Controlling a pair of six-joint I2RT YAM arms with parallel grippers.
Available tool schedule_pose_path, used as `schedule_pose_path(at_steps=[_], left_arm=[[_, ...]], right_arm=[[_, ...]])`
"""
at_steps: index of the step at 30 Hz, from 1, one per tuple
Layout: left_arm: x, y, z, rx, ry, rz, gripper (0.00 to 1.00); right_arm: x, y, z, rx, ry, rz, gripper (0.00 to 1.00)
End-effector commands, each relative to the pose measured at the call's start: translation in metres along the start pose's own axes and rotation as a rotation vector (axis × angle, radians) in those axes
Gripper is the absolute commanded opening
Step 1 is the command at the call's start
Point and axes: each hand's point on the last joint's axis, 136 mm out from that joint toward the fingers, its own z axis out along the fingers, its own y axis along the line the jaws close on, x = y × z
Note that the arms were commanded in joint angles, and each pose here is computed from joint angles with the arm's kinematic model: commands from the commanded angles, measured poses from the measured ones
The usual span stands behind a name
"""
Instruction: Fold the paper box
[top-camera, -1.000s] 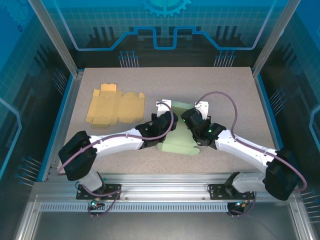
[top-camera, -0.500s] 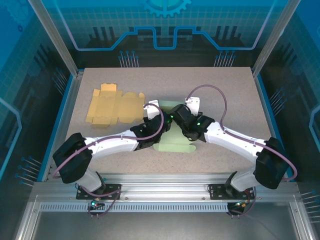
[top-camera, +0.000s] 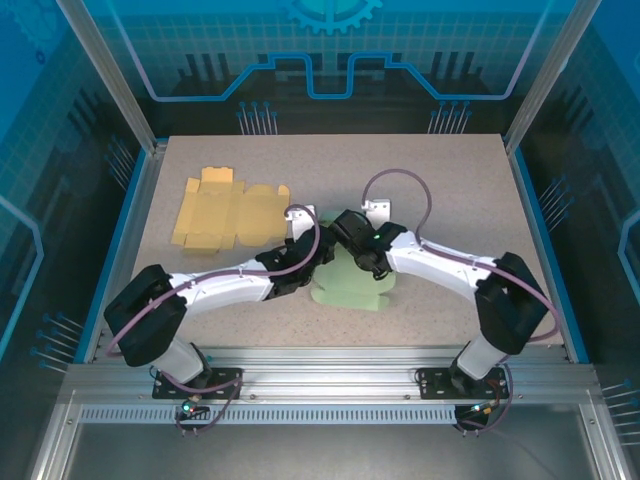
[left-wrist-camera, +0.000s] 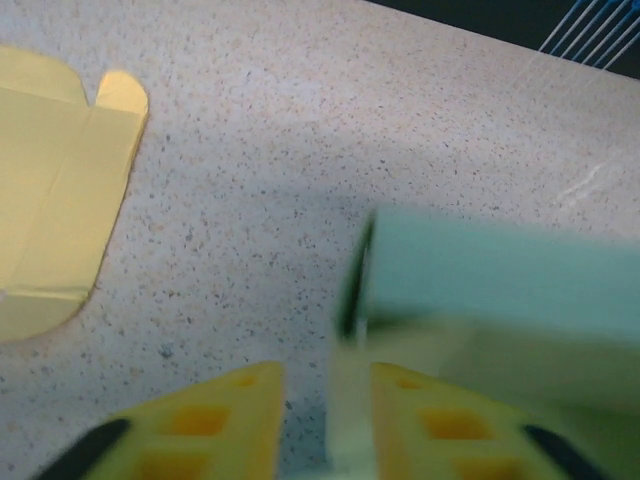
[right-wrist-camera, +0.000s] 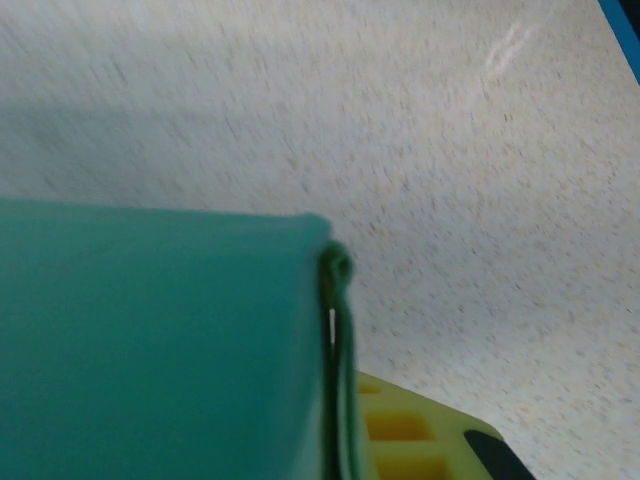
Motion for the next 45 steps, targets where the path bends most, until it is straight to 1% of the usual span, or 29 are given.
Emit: schedule_pose_path(at_steps=[1, 3, 6, 10, 13, 15, 17, 20, 22, 28, 33, 34, 38, 41, 43, 45], left_arm=[[0.002, -0.006, -0.011, 0.091, 0.061, -0.063, 0.42], [0.007, -0.008, -0.018, 0.132, 0.09, -0.07, 0.49], [0.011, -0.004, -0.028, 0.163, 0.109, -0.073, 0.58], [0.012, 0.012, -0.042, 0.146, 0.106, -0.043, 0.62], [0.022, 0.022, -0.044, 0.126, 0.136, -0.009, 0.67], [0.034, 0.029, -0.04, 0.101, 0.166, 0.021, 0.68], [0.048, 0.035, -0.034, 0.071, 0.206, 0.05, 0.69], [0.065, 0.038, -0.025, 0.057, 0.254, 0.076, 0.75], [0.072, 0.039, -0.021, 0.055, 0.271, 0.084, 0.76], [0.082, 0.038, -0.01, 0.086, 0.293, 0.087, 0.75], [0.092, 0.038, 0.0, 0.111, 0.299, 0.096, 0.65], [0.093, 0.035, 0.002, 0.129, 0.298, 0.098, 0.62], [0.093, 0.015, 0.009, 0.216, 0.279, 0.084, 0.59], [0.087, -0.002, 0.012, 0.281, 0.257, 0.067, 0.53], [0.085, -0.007, 0.014, 0.293, 0.248, 0.054, 0.49], [0.083, -0.01, 0.015, 0.3, 0.24, 0.035, 0.48]], right_arm=[[0.017, -0.01, 0.011, 0.051, 0.111, -0.12, 0.0], [0.025, -0.007, 0.016, 0.036, 0.176, -0.161, 0.0], [0.032, -0.005, 0.018, 0.027, 0.224, -0.202, 0.0], [0.038, -0.001, 0.019, -0.032, 0.281, -0.222, 0.0], [0.042, 0.007, 0.019, -0.11, 0.326, -0.215, 0.0], [0.043, 0.011, 0.019, -0.138, 0.337, -0.214, 0.0], [0.043, 0.01, 0.02, -0.133, 0.343, -0.216, 0.0], [0.045, 0.01, 0.023, -0.124, 0.357, -0.221, 0.0], [0.047, 0.01, 0.026, -0.116, 0.364, -0.229, 0.0], [0.049, 0.013, 0.03, -0.116, 0.371, -0.228, 0.0], [0.049, 0.015, 0.032, -0.119, 0.372, -0.229, 0.0], [0.049, 0.016, 0.032, -0.12, 0.373, -0.231, 0.0], [0.051, 0.018, 0.034, -0.119, 0.38, -0.234, 0.0], [0.052, 0.019, 0.035, -0.124, 0.386, -0.236, 0.0], [0.052, 0.02, 0.035, -0.125, 0.387, -0.237, 0.0], [0.053, 0.021, 0.035, -0.128, 0.389, -0.24, 0.0]])
